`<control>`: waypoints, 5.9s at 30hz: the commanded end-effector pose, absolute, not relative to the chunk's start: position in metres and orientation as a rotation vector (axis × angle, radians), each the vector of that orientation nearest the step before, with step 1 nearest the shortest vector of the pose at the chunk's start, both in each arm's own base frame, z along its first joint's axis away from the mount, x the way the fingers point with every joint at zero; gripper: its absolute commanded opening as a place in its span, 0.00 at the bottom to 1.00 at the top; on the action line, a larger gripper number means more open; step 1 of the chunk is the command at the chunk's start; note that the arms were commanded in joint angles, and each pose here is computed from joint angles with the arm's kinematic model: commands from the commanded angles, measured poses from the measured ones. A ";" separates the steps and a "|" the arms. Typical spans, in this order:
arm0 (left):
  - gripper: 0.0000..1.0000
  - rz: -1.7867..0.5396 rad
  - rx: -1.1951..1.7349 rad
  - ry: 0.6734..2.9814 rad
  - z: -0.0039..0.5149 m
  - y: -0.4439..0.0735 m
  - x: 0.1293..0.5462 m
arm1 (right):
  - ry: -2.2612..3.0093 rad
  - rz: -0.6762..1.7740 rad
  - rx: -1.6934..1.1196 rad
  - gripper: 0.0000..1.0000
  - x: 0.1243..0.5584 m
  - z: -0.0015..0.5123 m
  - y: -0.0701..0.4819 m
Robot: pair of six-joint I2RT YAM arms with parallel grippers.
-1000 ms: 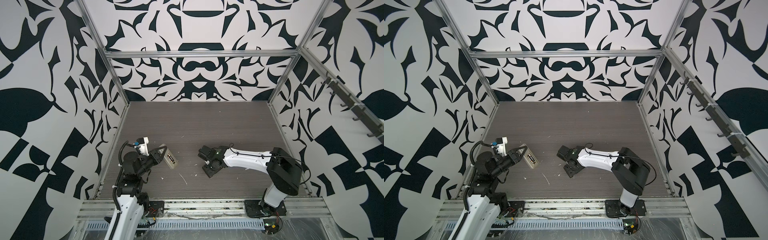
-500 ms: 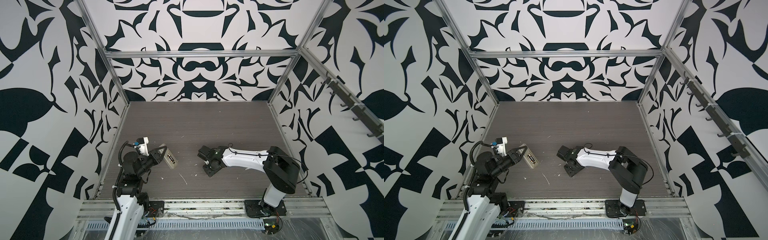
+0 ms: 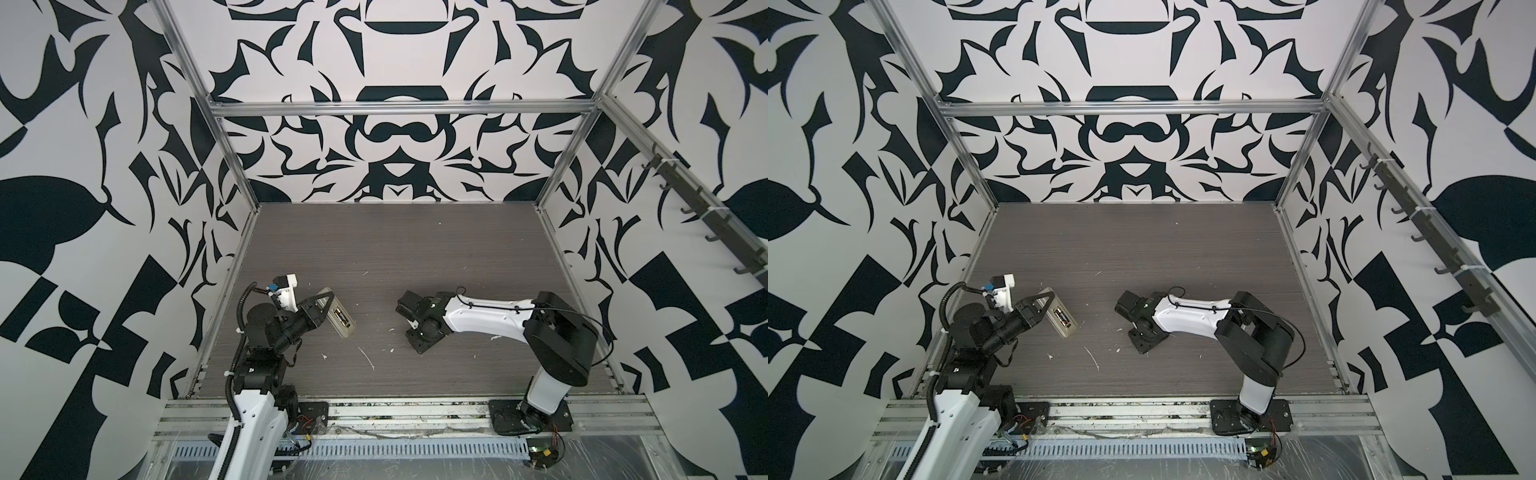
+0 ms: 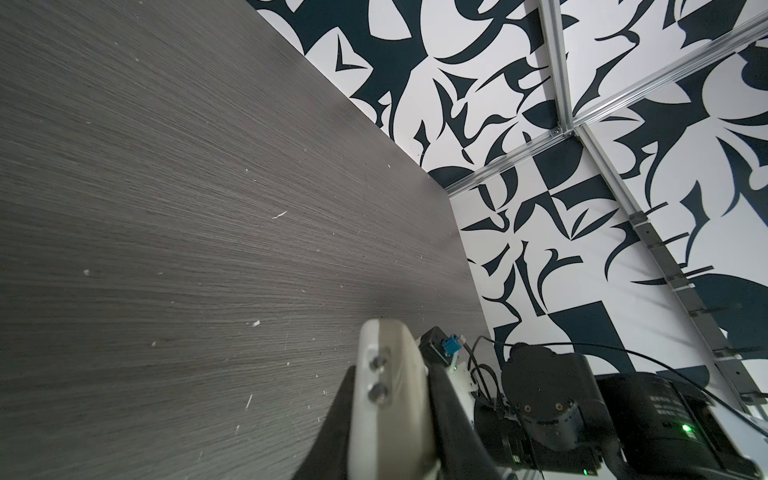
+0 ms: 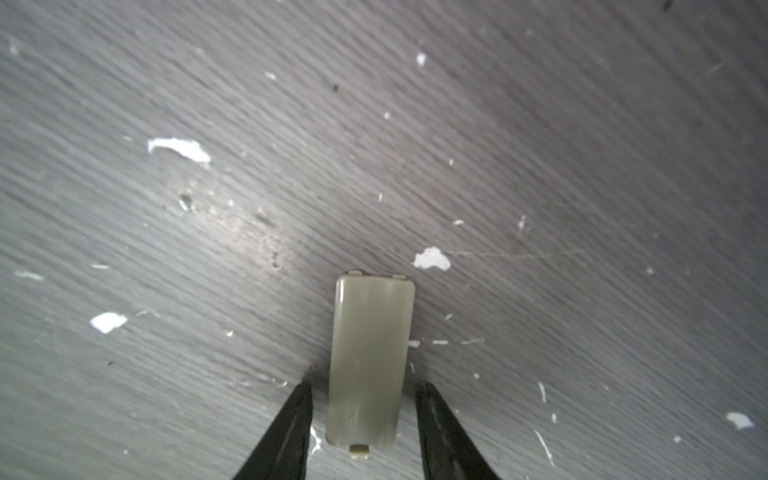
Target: Load the batteries into the remote control
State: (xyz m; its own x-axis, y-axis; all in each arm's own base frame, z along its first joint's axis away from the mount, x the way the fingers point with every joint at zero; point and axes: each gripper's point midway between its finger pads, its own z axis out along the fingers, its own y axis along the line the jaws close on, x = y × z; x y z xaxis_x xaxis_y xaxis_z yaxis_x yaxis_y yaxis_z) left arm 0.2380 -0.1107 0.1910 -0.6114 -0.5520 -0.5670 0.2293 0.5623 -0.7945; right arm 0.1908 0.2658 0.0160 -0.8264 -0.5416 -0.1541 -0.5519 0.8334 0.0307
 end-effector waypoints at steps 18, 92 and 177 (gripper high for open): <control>0.00 -1.141 -0.236 1.906 0.195 -0.111 0.237 | 2.914 0.100 -0.830 0.38 0.181 0.015 0.255; 0.00 -1.190 -0.285 1.791 0.205 -0.107 0.243 | 2.228 0.620 -1.058 0.10 0.206 0.180 0.352; 0.00 -1.165 -0.255 1.838 0.194 -0.109 0.240 | 2.285 0.756 -1.255 0.01 0.190 0.182 0.461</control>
